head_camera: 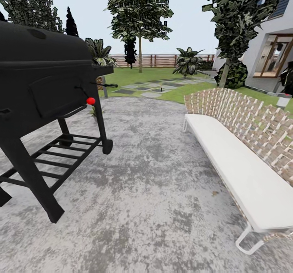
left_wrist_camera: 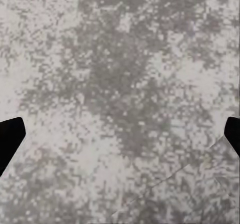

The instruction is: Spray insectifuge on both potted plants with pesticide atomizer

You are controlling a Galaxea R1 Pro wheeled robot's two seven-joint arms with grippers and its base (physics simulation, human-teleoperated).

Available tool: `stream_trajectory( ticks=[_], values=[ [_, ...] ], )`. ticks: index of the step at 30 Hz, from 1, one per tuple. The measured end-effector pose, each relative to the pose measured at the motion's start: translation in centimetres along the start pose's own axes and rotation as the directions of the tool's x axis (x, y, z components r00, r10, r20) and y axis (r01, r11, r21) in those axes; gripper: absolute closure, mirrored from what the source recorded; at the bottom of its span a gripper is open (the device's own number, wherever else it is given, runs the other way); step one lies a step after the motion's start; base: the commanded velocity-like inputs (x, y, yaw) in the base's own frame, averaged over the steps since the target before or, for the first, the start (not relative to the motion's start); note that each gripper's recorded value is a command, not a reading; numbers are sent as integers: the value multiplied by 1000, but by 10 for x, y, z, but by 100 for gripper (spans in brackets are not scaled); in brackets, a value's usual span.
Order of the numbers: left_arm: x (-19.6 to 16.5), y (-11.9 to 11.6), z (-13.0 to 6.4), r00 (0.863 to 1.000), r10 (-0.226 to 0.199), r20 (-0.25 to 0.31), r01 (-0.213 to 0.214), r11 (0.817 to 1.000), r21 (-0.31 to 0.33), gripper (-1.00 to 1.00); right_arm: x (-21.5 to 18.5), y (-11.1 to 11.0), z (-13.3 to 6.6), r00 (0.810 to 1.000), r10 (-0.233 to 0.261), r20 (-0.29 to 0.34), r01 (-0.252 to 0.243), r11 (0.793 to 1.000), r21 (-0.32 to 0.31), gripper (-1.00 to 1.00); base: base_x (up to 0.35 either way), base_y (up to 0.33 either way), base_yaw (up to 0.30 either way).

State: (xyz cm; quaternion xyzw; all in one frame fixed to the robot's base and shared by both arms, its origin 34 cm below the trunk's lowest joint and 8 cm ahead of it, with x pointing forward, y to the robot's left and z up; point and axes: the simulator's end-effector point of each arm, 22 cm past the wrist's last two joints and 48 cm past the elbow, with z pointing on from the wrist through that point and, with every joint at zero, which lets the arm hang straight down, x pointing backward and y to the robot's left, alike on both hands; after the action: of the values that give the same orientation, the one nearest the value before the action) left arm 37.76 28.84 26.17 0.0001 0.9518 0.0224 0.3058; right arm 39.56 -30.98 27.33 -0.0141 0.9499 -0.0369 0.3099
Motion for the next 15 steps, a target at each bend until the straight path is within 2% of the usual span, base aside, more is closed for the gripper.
stream_trajectory(
  ticks=[15],
  values=[
    [0, 0, 0, 1000, 0, 0, 0, 1000, 0, -100, 0, 0, 0, 1000, 0, 0, 0, 1000, 0, -100, 337, 0, 0]
  ],
)
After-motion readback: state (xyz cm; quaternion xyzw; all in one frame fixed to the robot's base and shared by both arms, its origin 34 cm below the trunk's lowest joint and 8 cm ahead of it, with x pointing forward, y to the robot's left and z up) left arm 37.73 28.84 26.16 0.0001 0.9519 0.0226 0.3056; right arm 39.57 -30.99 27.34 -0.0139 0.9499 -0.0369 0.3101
